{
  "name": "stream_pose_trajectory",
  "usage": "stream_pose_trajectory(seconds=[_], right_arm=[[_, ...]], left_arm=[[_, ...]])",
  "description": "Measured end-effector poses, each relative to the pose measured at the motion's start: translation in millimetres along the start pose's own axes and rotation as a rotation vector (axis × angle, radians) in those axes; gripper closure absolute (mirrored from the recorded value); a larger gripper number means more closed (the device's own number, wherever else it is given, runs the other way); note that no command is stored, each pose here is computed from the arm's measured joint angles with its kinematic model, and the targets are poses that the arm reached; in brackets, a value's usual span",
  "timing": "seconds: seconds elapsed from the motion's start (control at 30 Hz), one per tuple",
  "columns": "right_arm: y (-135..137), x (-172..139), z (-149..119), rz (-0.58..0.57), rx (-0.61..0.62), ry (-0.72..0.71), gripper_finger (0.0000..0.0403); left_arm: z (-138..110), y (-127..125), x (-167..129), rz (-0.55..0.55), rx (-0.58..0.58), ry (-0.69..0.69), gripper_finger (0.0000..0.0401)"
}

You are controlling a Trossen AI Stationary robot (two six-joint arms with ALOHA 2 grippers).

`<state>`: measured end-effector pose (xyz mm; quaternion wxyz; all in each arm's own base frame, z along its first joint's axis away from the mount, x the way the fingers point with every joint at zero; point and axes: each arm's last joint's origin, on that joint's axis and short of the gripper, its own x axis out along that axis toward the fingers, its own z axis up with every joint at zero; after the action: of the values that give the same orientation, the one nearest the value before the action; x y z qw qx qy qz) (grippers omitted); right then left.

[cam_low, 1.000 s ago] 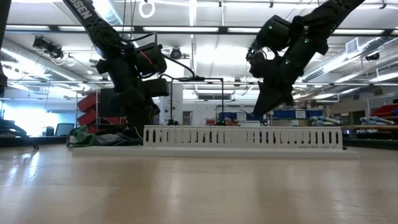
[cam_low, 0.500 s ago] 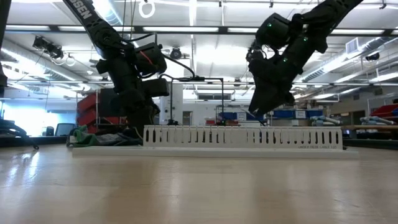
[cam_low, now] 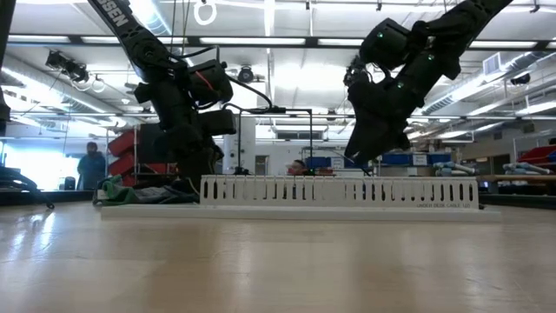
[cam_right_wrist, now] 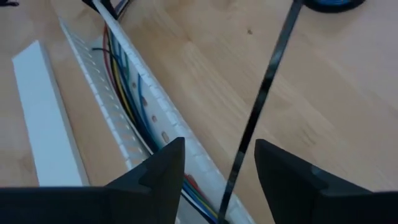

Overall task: Ziptie cables
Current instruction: Put the ziptied cables into the white cable duct

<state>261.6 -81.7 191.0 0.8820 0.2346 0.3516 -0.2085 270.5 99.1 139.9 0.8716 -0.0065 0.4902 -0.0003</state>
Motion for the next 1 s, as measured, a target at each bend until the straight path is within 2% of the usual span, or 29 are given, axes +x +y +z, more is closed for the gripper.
stream_pose_trajectory(seconds=[0.23, 0.37, 0.57, 0.67, 0.83, 1.0], right_arm=[[-0.5, 27.6, -11.2, -0.025, -0.015, 0.065, 0.0234], [-1.4, 33.7, -13.0, -0.031, -0.015, 0.078, 0.0244], [2.1, 24.2, -7.5, 0.011, -0.038, 0.063, 0.0250], [5.3, 14.7, 0.8, 0.030, -0.052, 0.010, 0.0250], [4.9, 12.9, -0.2, 0.026, -0.052, 0.023, 0.0255], [4.1, 14.4, -1.7, 0.015, -0.053, 0.034, 0.0277]], left_arm=[[0.1, 0.0, 0.0, 0.000, 0.000, 0.000, 0.0401], [-0.4, -0.2, -0.2, -0.006, -0.001, 0.004, 0.0401], [0.0, -0.2, -0.3, -0.008, 0.000, -0.001, 0.0401], [0.0, -0.2, -0.3, -0.008, 0.000, -0.002, 0.0401], [0.0, -0.2, -0.2, -0.009, 0.000, -0.002, 0.0401], [0.1, -0.2, -0.2, -0.010, 0.000, -0.003, 0.0401]])
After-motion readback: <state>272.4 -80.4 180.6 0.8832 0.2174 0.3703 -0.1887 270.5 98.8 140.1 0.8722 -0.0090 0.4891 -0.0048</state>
